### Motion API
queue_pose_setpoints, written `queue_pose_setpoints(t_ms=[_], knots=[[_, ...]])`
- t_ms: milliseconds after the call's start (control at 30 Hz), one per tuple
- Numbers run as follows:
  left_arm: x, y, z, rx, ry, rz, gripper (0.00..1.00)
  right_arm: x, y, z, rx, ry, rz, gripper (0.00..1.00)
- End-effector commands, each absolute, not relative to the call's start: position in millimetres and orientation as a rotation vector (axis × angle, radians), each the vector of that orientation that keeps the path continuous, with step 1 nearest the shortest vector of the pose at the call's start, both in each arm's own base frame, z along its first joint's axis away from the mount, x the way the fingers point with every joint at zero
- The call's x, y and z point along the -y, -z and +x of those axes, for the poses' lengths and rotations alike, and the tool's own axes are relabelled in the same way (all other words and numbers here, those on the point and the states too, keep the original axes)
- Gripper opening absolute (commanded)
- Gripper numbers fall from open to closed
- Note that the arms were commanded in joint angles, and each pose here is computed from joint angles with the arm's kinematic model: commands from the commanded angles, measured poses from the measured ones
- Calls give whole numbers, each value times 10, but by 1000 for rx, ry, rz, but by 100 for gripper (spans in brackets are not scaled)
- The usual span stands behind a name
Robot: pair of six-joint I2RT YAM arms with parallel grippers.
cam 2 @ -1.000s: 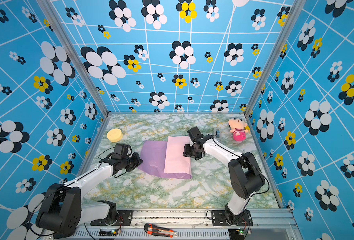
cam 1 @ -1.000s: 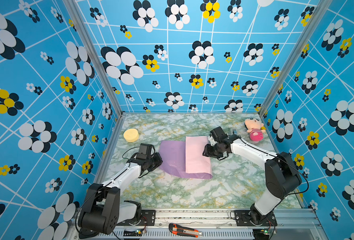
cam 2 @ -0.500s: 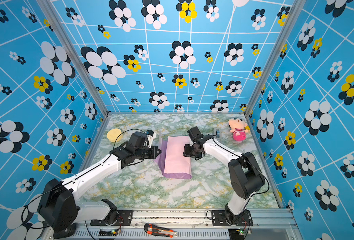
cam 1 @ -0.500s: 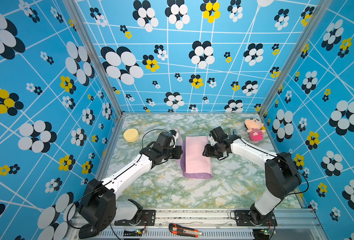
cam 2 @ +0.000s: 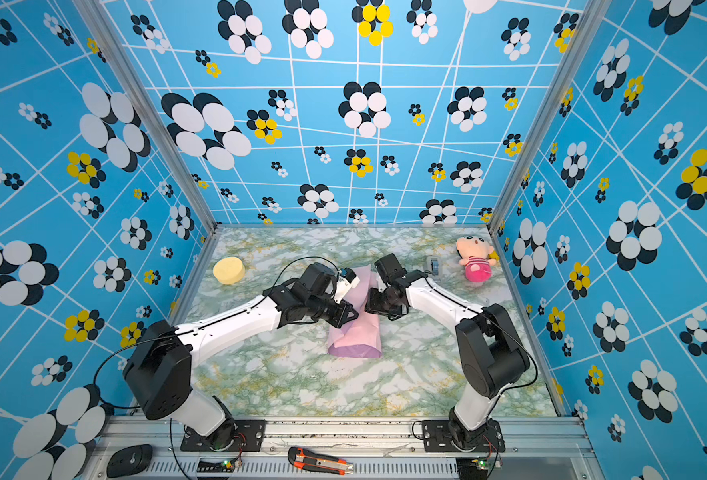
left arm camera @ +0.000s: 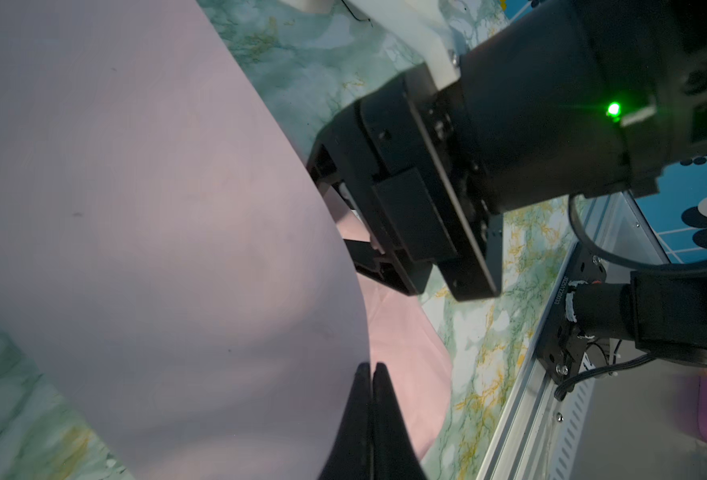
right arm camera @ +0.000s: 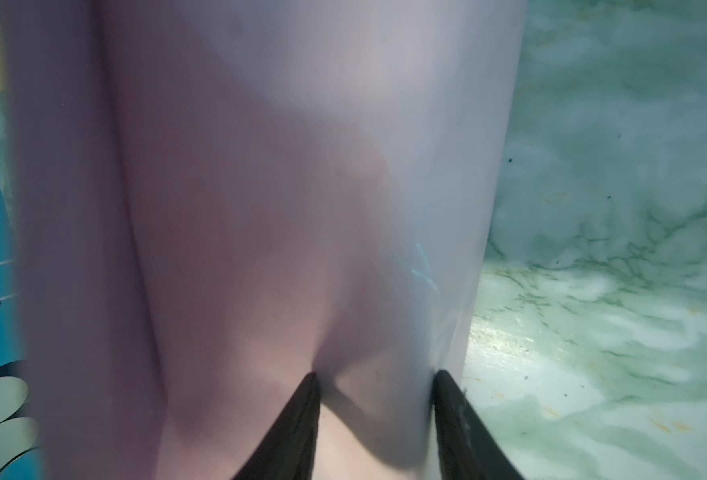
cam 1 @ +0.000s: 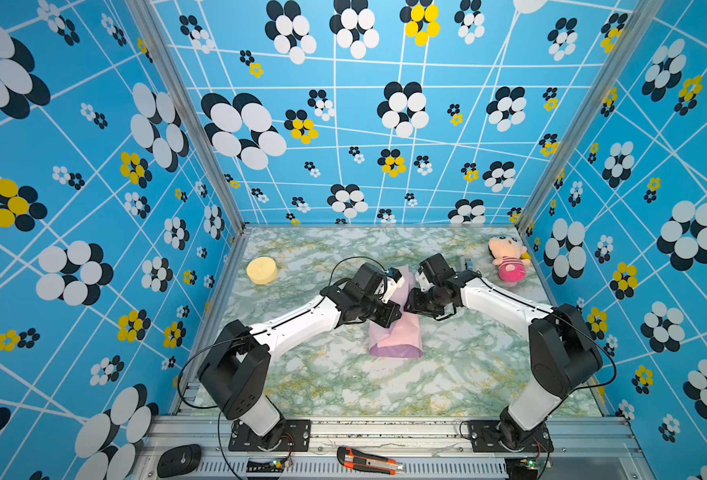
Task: Wrap the gift box in paper
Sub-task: 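Fold the paper over the box with the left gripper toward the right gripper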
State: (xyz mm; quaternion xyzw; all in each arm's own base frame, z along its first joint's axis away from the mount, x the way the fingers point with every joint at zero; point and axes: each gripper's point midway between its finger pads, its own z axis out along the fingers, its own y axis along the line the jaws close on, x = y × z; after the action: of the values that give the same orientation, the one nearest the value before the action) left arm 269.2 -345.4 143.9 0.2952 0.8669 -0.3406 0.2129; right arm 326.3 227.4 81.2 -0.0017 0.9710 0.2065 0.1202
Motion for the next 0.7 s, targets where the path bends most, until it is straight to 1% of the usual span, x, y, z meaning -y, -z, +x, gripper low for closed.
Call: queue_pose_setpoints(t_ms=[0, 100, 233, 367, 467, 567, 667], knots=[[3578, -1462, 2707, -2359, 992, 887, 0, -2251, -747, 3185, -2859, -641, 47, 45], [3571, -1344, 2736, -2381, 972, 879, 0, -2251, -807, 3201, -2835, -678, 60, 46], [3560, -1206, 2751, -2415, 953, 877, 0, -2198, -996, 3219, -2776, -744, 84, 56], [3563, -1125, 2756, -2436, 950, 870, 0, -2099, -1306, 3255, -2673, -847, 122, 60], [3573, -1105, 2754, -2439, 952, 871, 0, -2117, -1476, 3318, -2601, -970, 156, 63], [3573, -1110, 2753, -2439, 950, 877, 0, -2153, -1433, 3381, -2631, -967, 154, 65], [3577, -1112, 2754, -2437, 945, 882, 0, -2199, -1302, 3428, -2698, -912, 134, 66]])
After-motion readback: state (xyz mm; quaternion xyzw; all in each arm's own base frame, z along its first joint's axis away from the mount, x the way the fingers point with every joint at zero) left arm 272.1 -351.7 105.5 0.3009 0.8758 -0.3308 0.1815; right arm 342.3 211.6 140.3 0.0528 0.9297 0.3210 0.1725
